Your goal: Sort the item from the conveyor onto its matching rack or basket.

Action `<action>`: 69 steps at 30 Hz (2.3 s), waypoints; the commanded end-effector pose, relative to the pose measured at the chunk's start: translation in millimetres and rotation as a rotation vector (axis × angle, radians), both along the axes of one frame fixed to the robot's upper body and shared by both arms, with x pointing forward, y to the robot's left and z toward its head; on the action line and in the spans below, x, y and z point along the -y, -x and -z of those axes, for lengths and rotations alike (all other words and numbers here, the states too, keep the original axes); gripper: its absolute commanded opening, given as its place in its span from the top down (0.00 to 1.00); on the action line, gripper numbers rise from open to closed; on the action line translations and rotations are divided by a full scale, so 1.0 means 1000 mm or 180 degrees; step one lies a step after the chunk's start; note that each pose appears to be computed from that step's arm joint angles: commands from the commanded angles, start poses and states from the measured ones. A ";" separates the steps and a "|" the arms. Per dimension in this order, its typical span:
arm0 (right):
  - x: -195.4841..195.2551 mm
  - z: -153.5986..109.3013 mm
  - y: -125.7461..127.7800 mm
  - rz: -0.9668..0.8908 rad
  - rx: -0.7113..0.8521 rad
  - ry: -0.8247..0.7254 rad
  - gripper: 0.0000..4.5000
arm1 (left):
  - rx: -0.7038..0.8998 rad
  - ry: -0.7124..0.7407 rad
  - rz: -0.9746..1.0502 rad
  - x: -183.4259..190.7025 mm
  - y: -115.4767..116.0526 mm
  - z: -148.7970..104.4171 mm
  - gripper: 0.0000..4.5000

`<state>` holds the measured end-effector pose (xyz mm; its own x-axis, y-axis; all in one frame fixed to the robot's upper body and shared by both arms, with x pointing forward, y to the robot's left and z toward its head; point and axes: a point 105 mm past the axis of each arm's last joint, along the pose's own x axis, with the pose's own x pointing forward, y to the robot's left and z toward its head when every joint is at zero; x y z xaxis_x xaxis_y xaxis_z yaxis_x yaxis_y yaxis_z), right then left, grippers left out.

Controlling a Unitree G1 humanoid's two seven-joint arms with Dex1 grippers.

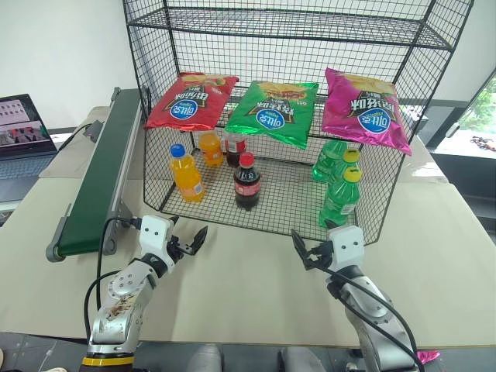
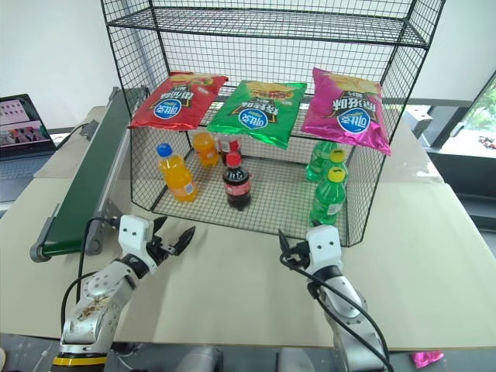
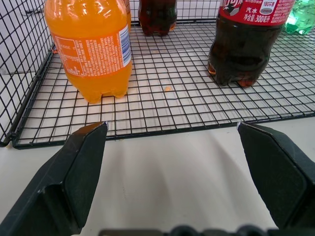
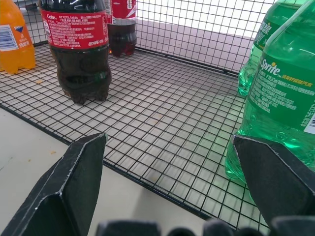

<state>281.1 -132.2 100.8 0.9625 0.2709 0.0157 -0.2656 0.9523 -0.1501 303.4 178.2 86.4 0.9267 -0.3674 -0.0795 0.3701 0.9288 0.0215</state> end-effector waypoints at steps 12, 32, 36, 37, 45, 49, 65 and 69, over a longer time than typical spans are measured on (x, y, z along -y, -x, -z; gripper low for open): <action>-0.007 -0.018 0.001 -0.0118 0.0188 0.0006 0.00 | 0.0142 -0.0277 -0.0335 -0.010 0.001 -0.007 0.01; -0.010 -0.018 -0.001 -0.0112 0.0173 -0.0008 0.00 | 0.0156 -0.0197 -0.0228 -0.007 -0.006 -0.013 0.01; -0.010 -0.015 -0.001 -0.0105 0.0163 -0.0009 0.00 | 0.0131 -0.0219 -0.0221 -0.010 -0.005 -0.011 0.01; -0.010 -0.014 -0.001 -0.0106 0.0164 -0.0010 0.00 | 0.0130 -0.0221 -0.0218 -0.010 -0.005 -0.010 0.01; -0.009 -0.012 -0.003 -0.0110 0.0181 -0.0007 0.00 | 0.0154 -0.0208 -0.0192 -0.008 -0.006 -0.012 0.01; -0.010 -0.012 -0.004 -0.0119 0.0188 -0.0002 0.00 | 0.0172 -0.0224 -0.0224 -0.009 -0.008 -0.013 0.01; -0.013 -0.016 -0.004 -0.0160 0.0211 0.0019 0.00 | 0.0218 -0.0160 -0.0210 -0.002 -0.012 -0.017 0.01; -0.013 -0.018 -0.004 -0.0218 0.0216 0.0022 0.00 | 0.0253 -0.0148 -0.0179 -0.010 -0.007 -0.022 0.01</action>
